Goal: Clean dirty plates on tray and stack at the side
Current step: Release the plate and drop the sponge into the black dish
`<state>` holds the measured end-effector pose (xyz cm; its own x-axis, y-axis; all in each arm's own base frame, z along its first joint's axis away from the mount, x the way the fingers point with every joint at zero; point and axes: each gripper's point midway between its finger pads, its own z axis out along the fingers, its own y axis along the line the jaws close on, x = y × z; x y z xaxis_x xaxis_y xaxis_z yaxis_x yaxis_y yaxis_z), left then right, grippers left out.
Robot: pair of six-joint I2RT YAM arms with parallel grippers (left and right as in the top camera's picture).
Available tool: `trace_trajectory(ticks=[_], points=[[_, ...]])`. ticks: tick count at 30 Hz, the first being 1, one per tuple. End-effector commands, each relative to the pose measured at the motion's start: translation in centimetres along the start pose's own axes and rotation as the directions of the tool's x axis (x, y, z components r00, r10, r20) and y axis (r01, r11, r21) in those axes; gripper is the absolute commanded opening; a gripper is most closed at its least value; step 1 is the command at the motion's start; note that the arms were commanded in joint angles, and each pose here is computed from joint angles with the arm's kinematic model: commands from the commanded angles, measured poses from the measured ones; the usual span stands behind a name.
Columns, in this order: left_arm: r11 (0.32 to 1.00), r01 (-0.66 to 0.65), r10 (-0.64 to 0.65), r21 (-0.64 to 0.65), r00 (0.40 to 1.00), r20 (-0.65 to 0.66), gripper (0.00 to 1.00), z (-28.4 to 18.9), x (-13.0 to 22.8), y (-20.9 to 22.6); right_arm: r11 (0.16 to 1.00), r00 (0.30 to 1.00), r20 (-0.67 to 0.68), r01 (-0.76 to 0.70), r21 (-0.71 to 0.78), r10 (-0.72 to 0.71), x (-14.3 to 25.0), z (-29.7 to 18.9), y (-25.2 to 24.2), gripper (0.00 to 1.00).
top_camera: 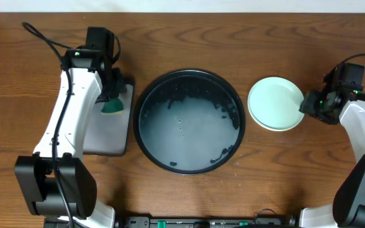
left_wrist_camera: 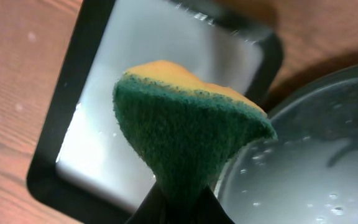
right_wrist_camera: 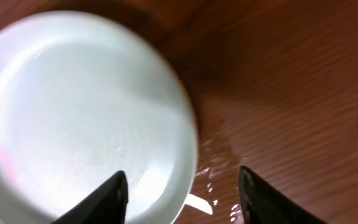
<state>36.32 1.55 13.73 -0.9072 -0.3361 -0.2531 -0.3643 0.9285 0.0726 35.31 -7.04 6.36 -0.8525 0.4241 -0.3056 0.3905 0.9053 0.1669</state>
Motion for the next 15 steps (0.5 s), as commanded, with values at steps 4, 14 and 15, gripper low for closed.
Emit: trace_trajectory(ticks=[4,14,15], points=[[0.998,-0.057,0.055,-0.034,0.997,-0.054,0.08,2.9,1.2,2.7,0.990,0.994,-0.026,0.105,-0.095,-0.108,0.3,-1.5,3.4,0.64],[0.996,-0.082,0.081,-0.030,0.996,-0.028,0.47,7.1,2.2,2.9,0.981,0.982,-0.001,0.186,-0.049,-0.186,-1.6,-5.8,6.0,0.99],[0.996,-0.079,0.078,-0.031,0.997,-0.029,0.52,7.1,2.3,3.0,0.980,0.981,0.010,0.193,-0.042,-0.193,-1.9,-6.4,6.2,0.99]])
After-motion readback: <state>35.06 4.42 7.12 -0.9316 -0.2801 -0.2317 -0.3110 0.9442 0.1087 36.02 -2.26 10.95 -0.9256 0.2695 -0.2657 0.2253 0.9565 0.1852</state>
